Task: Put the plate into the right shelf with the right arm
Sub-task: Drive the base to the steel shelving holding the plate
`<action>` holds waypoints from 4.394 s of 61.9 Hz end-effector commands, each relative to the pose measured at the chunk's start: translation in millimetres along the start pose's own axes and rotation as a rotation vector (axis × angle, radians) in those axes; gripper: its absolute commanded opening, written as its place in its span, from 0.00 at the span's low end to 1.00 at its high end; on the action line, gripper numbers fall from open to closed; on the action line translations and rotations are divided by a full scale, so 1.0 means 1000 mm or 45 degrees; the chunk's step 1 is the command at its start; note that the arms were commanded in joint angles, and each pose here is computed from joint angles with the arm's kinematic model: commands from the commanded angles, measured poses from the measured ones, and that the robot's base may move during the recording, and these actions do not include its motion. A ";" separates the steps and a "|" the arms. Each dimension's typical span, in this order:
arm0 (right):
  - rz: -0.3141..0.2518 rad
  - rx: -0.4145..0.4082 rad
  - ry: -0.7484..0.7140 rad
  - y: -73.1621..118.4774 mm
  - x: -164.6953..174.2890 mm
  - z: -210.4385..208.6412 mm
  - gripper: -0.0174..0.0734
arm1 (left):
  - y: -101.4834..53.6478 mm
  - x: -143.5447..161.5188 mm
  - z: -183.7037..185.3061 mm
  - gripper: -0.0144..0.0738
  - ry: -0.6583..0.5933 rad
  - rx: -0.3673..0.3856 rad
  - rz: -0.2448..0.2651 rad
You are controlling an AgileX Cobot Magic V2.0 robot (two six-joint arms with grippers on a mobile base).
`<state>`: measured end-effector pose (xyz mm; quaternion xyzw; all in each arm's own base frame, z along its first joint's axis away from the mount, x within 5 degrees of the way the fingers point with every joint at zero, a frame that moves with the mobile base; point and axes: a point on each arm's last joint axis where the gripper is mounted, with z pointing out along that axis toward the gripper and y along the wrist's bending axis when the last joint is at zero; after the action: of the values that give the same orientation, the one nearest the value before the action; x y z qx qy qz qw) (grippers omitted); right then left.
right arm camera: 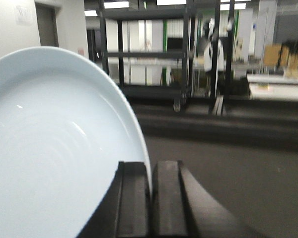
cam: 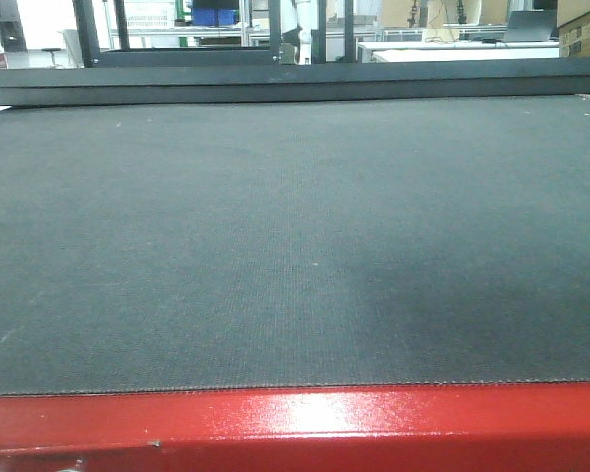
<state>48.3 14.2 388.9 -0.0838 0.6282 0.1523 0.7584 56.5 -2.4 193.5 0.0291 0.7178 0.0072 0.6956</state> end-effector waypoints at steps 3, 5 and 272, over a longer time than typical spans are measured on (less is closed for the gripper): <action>-0.023 -0.040 -0.192 0.003 -0.021 -0.006 0.26 | 0.001 -0.004 -0.001 0.11 -0.098 -0.017 -0.008; -0.023 -0.040 -0.192 0.003 -0.021 -0.006 0.26 | 0.001 -0.004 -0.001 0.11 -0.098 -0.017 -0.008; -0.023 -0.040 -0.194 0.003 -0.021 -0.006 0.26 | 0.001 -0.004 -0.001 0.11 -0.098 -0.017 -0.008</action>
<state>42.2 12.1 391.8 -0.0838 0.6108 0.1553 0.7718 56.5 -2.5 193.3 0.0292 0.7185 0.0071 0.6948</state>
